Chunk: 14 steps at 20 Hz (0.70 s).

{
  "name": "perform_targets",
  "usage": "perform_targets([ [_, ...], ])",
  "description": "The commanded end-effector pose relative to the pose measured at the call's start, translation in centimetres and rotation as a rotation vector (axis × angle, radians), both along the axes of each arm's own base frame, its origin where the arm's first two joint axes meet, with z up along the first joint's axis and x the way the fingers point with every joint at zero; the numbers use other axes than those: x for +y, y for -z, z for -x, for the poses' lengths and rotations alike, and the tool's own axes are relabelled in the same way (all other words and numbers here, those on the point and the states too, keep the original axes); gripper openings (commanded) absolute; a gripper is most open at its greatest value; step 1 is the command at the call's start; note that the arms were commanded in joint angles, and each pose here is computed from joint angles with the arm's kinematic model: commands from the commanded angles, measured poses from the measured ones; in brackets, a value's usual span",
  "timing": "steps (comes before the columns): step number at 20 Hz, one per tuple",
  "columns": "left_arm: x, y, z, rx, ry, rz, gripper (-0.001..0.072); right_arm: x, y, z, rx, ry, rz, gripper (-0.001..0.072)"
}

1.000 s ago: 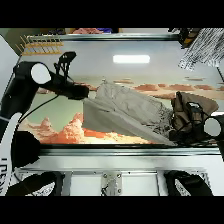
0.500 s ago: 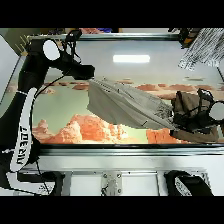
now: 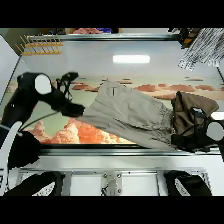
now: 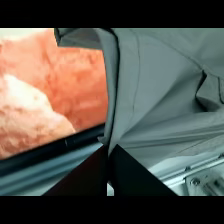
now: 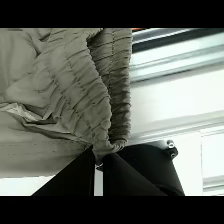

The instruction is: Fold the clothes and pants, and hang the long-sleeved shirts on hangers.

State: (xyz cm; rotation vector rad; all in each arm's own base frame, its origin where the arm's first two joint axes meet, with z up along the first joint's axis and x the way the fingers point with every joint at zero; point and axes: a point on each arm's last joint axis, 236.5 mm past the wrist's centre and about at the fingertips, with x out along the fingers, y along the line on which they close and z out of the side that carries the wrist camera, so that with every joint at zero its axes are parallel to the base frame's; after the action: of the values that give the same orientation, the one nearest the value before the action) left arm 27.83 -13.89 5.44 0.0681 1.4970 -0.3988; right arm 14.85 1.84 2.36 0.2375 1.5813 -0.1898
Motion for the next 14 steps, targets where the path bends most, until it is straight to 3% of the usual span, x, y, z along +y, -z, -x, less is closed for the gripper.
perform_targets([
  [1,1.4,3.4,7.1,0.127,0.036,-0.034,0.0009,0.0,-0.1,2.3,0.015,-0.009,-0.003,0.0033],
  [2,1.3,3.9,7.8,0.127,0.046,-0.032,0.001,0.0,-0.2,2.3,0.009,-0.009,-0.004,0.0037],
  [3,1.1,4.2,8.2,0.113,0.055,-0.028,0.0011,0.1,-0.2,2.3,0.009,-0.01,-0.007,0.0134],
  [4,0.8,4.3,8.3,0.085,0.065,-0.02,0.0179,0.4,-0.2,2.3,0.01,-0.012,-0.019,0.0377],
  [5,0.4,4.0,7.7,0.043,0.066,-0.006,0.0521,0.7,-0.3,2.2,0.003,-0.013,-0.031,0.06],
  [6,0.1,3.3,6.4,-0.013,0.055,0.012,0.0628,0.8,-0.3,2.0,-0.007,-0.013,-0.036,0.0611],
  [10,0.9,-0.9,-4.3,-0.262,-0.127,0.099,0.0628,1.0,-1.7,0.2,-0.09,-0.012,-0.044,0.0611],
  [14,1.4,-0.7,-16.0,-0.348,-0.346,0.309,0.0601,1.2,-2.4,-1.4,-0.163,-0.01,-0.053,0.0611],
])
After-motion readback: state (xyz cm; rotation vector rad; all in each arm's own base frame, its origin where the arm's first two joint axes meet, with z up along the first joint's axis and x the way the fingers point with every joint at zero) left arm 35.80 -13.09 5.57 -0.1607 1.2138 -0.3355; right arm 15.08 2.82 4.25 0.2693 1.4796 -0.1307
